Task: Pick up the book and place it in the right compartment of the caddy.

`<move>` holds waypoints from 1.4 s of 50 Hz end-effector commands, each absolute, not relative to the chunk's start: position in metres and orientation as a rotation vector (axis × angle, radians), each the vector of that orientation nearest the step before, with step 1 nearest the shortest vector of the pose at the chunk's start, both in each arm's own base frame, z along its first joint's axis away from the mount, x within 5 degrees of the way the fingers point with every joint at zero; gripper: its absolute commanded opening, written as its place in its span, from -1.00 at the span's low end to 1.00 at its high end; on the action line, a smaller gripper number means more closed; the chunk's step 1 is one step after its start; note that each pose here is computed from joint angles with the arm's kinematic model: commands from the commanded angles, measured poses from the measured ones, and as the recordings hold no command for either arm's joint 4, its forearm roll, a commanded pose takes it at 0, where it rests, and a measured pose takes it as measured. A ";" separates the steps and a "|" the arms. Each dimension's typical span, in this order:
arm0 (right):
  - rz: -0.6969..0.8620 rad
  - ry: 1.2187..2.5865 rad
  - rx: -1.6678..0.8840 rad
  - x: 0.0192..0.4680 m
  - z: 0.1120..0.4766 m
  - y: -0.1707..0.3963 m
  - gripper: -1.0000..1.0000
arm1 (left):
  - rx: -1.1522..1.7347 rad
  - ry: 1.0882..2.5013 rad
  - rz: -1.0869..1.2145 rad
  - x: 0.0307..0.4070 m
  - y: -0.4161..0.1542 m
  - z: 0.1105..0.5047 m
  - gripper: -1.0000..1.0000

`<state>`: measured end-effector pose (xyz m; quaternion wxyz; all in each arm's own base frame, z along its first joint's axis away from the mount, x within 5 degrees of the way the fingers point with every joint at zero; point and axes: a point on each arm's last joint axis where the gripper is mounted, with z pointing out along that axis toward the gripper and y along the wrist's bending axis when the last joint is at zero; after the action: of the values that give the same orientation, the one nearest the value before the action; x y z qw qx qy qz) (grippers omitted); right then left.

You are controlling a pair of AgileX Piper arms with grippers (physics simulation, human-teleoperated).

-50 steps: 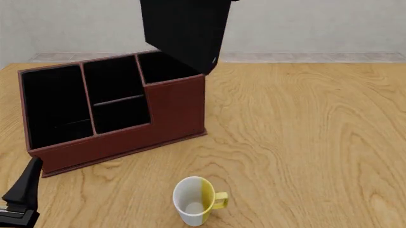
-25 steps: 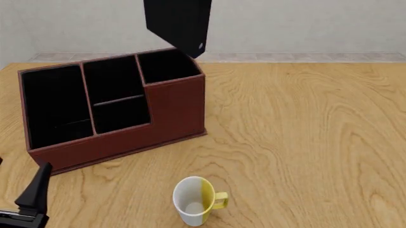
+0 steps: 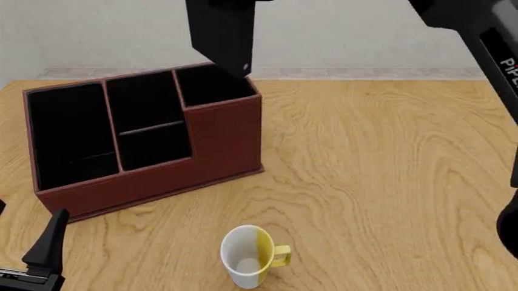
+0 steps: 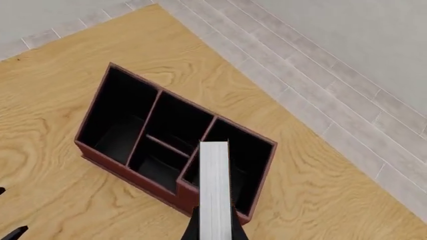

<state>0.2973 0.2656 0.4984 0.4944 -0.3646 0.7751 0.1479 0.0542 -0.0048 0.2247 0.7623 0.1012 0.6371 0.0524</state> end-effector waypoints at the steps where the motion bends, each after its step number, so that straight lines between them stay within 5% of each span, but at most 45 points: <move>1: 0.349 1.879 -0.840 0.321 0.489 0.270 -1.00 | 0.222 1.383 0.122 0.054 -0.005 0.226 1.00; 70: 0.331 1.932 -0.840 0.392 0.403 0.320 -1.00 | 0.184 1.438 0.188 0.067 -0.001 0.220 1.00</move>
<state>0.3910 0.3177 0.4033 0.4770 -0.3544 0.7939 0.1289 0.0638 -0.0015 0.2201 0.7472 0.0873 0.6537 0.0821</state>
